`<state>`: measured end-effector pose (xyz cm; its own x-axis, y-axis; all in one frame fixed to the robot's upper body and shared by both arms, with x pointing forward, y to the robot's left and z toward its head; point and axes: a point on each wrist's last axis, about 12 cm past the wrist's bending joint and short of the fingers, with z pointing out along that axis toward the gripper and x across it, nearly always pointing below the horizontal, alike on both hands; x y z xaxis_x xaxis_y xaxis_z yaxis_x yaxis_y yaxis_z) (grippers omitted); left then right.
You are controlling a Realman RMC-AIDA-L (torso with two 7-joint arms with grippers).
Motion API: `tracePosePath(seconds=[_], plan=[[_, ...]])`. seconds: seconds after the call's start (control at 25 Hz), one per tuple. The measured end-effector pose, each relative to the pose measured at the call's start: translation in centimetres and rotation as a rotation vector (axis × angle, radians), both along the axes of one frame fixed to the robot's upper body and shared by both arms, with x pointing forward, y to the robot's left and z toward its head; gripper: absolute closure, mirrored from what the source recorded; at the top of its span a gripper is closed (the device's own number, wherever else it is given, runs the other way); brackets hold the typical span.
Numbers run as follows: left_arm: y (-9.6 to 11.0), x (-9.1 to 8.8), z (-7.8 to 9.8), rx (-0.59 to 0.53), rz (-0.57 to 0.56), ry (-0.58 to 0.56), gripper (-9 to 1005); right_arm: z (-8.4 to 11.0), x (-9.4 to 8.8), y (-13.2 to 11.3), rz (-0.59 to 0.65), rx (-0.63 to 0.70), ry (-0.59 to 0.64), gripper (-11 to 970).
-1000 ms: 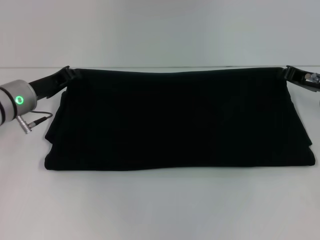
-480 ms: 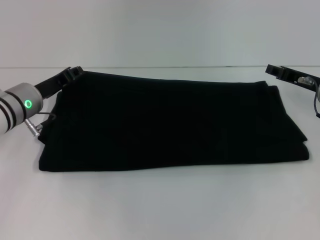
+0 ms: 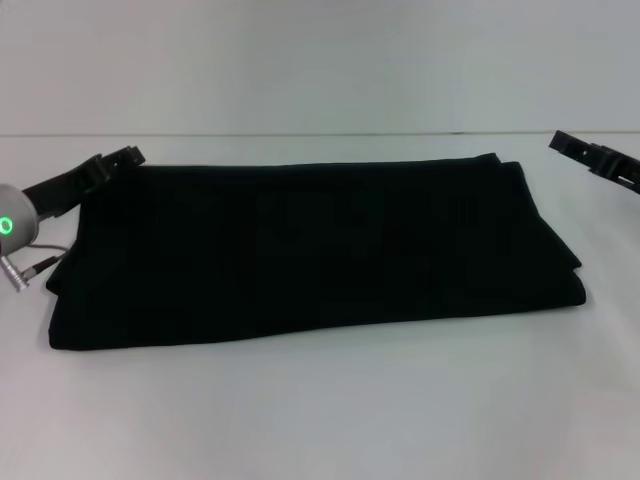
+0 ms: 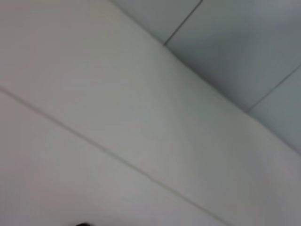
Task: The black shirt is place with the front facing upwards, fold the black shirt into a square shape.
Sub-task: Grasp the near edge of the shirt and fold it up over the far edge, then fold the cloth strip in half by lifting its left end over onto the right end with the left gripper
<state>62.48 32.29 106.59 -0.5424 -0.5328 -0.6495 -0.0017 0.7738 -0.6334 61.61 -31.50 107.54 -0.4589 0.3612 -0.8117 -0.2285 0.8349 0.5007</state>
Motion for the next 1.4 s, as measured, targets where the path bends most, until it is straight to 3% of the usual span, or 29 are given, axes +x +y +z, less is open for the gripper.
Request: tracePosePath(seconds=[0.32, 0.36, 0.4, 0.6, 0.76, 0.92, 1.2, 1.4], plan=[[1.9, -0.9, -0.3, -0.011, 0.038, 0.015, 271, 0.2, -2.1, 0.0, 0.157, -0.047, -0.129, 237], [2.1, -1.1, -0.1, -0.031, 0.025, 0.010, 244, 0.3, -2.8, 0.8, 0.266, -0.105, -0.192, 237], [2.4, -1.3, 0.3, -0.053, 0.002, 0.004, 218, 0.3, -2.8, 0.8, 0.266, -0.105, -0.192, 237], [3.6, -3.3, 2.4, -0.211, -0.190, -0.013, 200, -0.2, -5.1, 3.3, 0.591, -0.289, -0.344, 235], [4.3, -6.0, 3.2, -0.253, -0.340, -0.015, 185, -1.0, -5.7, 4.1, 0.651, -0.334, -0.351, 234], [4.7, -8.8, 2.8, -0.304, -0.387, 0.002, 170, -1.6, -6.2, 4.8, 0.689, -0.366, -0.374, 233], [5.9, -11.7, 0.9, -0.371, -0.320, 0.181, 145, -2.1, -6.3, 5.6, 0.728, -0.399, -0.383, 232], [7.1, -12.3, 0.1, -0.356, -0.230, 0.319, 130, -2.5, -6.0, 5.6, 0.712, -0.419, -0.359, 232]])
